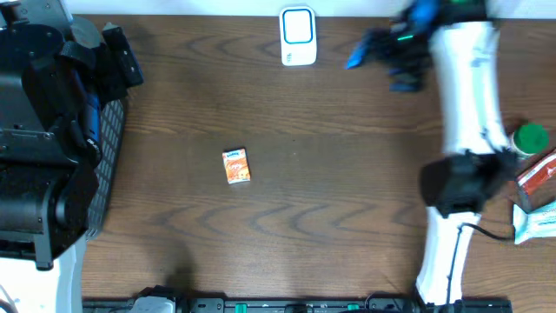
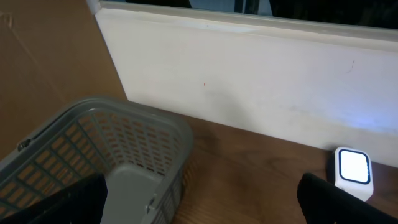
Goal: Scan the item barcode
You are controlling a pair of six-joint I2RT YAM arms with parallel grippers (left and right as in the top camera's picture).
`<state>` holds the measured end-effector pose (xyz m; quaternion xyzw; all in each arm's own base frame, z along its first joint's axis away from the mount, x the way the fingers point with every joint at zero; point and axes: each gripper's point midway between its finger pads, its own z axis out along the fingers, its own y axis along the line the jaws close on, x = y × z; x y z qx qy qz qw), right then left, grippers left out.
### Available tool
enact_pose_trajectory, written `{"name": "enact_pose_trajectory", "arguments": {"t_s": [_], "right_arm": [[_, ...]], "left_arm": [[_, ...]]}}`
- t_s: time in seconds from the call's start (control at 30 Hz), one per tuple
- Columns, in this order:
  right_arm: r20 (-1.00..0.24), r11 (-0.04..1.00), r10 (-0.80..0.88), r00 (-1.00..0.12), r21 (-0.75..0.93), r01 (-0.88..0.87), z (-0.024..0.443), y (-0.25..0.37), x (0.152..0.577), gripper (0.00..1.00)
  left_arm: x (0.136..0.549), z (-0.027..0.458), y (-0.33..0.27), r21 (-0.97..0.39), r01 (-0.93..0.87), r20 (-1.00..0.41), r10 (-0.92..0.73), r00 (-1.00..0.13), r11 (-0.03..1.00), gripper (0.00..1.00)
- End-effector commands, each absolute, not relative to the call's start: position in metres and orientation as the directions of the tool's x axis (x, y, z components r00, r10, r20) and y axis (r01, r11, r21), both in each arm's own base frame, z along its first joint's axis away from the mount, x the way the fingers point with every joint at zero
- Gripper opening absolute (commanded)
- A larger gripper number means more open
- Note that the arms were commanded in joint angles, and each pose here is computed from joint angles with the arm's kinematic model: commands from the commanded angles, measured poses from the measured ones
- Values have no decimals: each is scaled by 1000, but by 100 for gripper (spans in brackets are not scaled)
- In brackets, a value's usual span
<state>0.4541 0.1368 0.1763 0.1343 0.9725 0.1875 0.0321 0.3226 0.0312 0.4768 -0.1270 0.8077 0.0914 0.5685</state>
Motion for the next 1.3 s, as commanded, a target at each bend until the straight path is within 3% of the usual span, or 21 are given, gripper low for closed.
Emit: {"name": "enact_pose_trajectory", "arguments": {"t_s": [0.0,0.2,0.33,0.53,0.6,0.7,0.8,1.1,1.2,1.27], "right_arm": [[60,921,154,-986,353,165,136,209,429,99],[74,938,-46,-996,346,-18,87,298,389,99],[-18,921,-149,-989,360,-145,85,345,377,99],[-282,954,-219,-934,137,-265,79,368,397,63],[-336,958,-240,-911,71,-278,73,377,400,41],[-342,948,-273,-899,63,-312,51,397,393,16],[-321,937,-307,-896,62,-343,33,409,382,4],[-214,858,-481,-850,86,-507,17,429,332,1],[-142,856,-502,-853,57,-513,14,417,316,1],[-51,796,-602,-797,48,-604,11,403,297,1]], "left_arm": [[321,476,33,-3,-319,-941,-110,-320,948,98],[321,476,33,-3,-319,-941,-111,-320,948,98],[321,476,33,-3,-319,-941,-111,-320,948,98],[321,476,33,-3,-319,-941,-111,-320,948,98],[321,476,33,-3,-319,-941,-110,-320,948,98],[321,476,33,-3,-319,-941,-110,-320,948,98],[321,476,33,-3,-319,-941,-110,-320,948,98],[321,476,33,-3,-319,-941,-110,-320,948,98],[321,476,33,-3,-319,-941,-110,-320,948,98],[321,476,33,-3,-319,-941,-110,-320,948,98]]}}
